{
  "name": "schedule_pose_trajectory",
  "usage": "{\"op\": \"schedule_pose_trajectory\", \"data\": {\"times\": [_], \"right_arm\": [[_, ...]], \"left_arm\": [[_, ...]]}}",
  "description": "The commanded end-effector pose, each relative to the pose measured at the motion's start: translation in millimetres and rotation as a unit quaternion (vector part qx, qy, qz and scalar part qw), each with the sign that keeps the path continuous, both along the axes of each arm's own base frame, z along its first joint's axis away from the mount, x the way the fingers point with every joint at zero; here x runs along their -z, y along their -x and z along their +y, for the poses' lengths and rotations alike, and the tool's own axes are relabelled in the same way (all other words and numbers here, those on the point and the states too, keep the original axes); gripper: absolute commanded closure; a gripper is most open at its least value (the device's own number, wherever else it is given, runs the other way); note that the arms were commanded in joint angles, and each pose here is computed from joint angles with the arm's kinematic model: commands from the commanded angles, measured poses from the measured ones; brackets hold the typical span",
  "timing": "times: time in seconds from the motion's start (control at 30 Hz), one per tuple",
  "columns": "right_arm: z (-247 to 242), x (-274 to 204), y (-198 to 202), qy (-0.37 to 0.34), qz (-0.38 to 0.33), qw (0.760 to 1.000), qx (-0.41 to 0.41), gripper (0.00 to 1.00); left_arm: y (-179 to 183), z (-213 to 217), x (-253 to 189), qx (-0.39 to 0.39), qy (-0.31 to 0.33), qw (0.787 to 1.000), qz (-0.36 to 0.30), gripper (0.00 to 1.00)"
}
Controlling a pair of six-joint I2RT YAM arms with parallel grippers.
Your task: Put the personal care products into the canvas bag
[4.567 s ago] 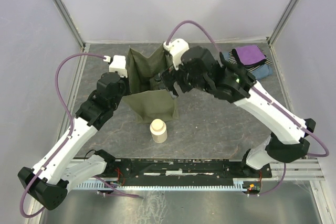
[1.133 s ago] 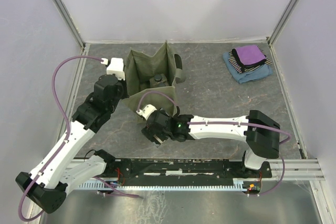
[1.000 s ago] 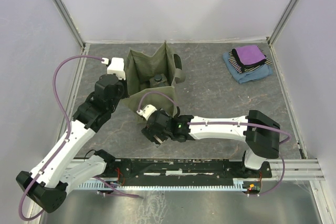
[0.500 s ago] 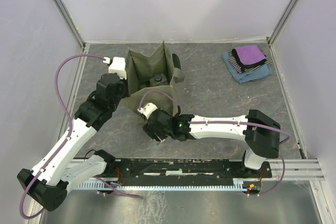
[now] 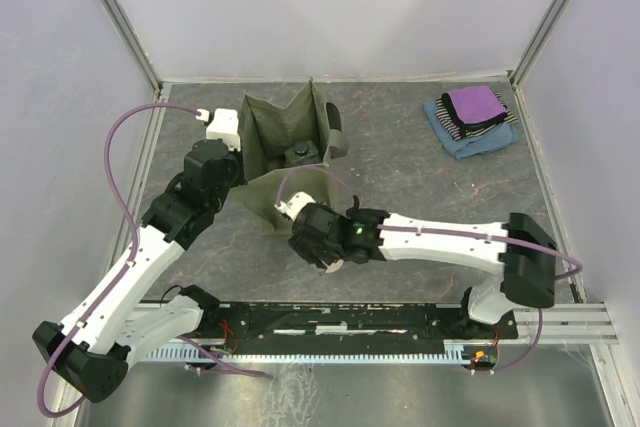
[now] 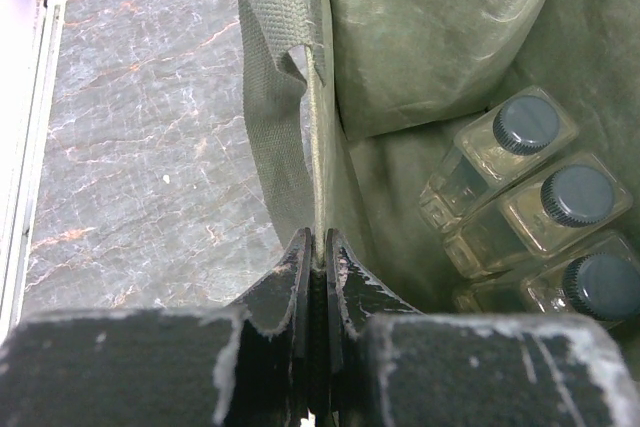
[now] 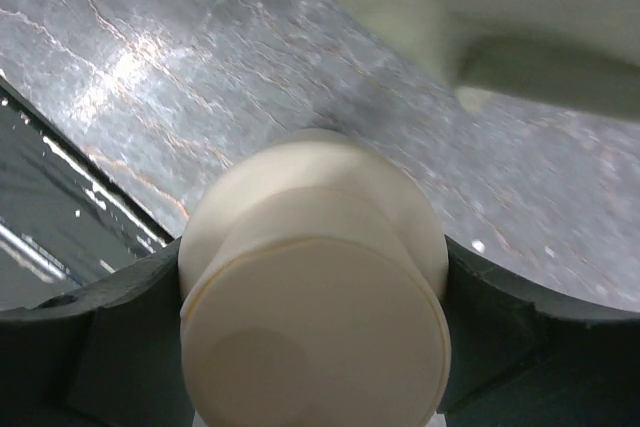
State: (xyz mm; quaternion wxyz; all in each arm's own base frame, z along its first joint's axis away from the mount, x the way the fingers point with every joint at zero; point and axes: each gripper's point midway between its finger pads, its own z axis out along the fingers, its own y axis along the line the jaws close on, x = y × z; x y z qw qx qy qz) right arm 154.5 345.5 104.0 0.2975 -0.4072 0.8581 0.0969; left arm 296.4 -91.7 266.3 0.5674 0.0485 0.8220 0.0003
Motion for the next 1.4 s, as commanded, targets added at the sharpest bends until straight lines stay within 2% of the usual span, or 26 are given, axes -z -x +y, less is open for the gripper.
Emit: {"op": "schedule_pose_trajectory", "data": {"times": [0.0,0.13,0.23,0.37,0.5,0.77,0.93,1.1,1.37], "right_arm": [[-15.9,-144.4,-21.6,-0.097,-0.089,0.99,0.046,1.0],[-45.2,-233.6,-31.7,-0.129,-0.154,0.978,0.062,1.0],[-55.1,-286.0,-35.8,-0.163,-0.171,0.97,0.058,1.0],[-54.7,-338.7,-38.2,-0.224,-0.176,0.957,0.05,1.0],[-36.5,-369.5,-48.3,-0.276,-0.202,0.94,0.018,1.0],[12.7,-390.8,-118.2,-0.321,-0.244,0.915,-0.017,1.0],[34.6,-388.5,-144.8,-0.324,-0.25,0.912,-0.031,1.0],[49.9,-353.9,-154.9,-0.315,-0.21,0.925,-0.032,1.0],[78.7,-294.1,-136.5,-0.33,-0.104,0.936,-0.062,0.99]], "left_arm": [[-2.2,1.9,-17.3,-0.01,0.015,1.0,-0.023,0.9],[-3.5,1.6,-16.9,-0.012,0.015,1.0,-0.022,0.9],[-4.4,0.8,-17.9,-0.011,0.014,1.0,-0.022,0.9],[-5.3,1.6,-22.1,-0.014,0.014,0.999,-0.026,0.9],[-5.7,1.2,-23.1,-0.014,0.016,0.999,-0.028,0.9],[-2.6,-3.6,-26.3,0.005,0.023,0.999,-0.035,0.91],[1.8,-4.5,-30.6,0.014,0.031,0.999,-0.042,0.91],[6.2,-4.3,-34.8,0.016,0.043,0.998,-0.048,0.91],[11.0,-1.0,-40.2,0.015,0.044,0.998,-0.052,0.91]]}}
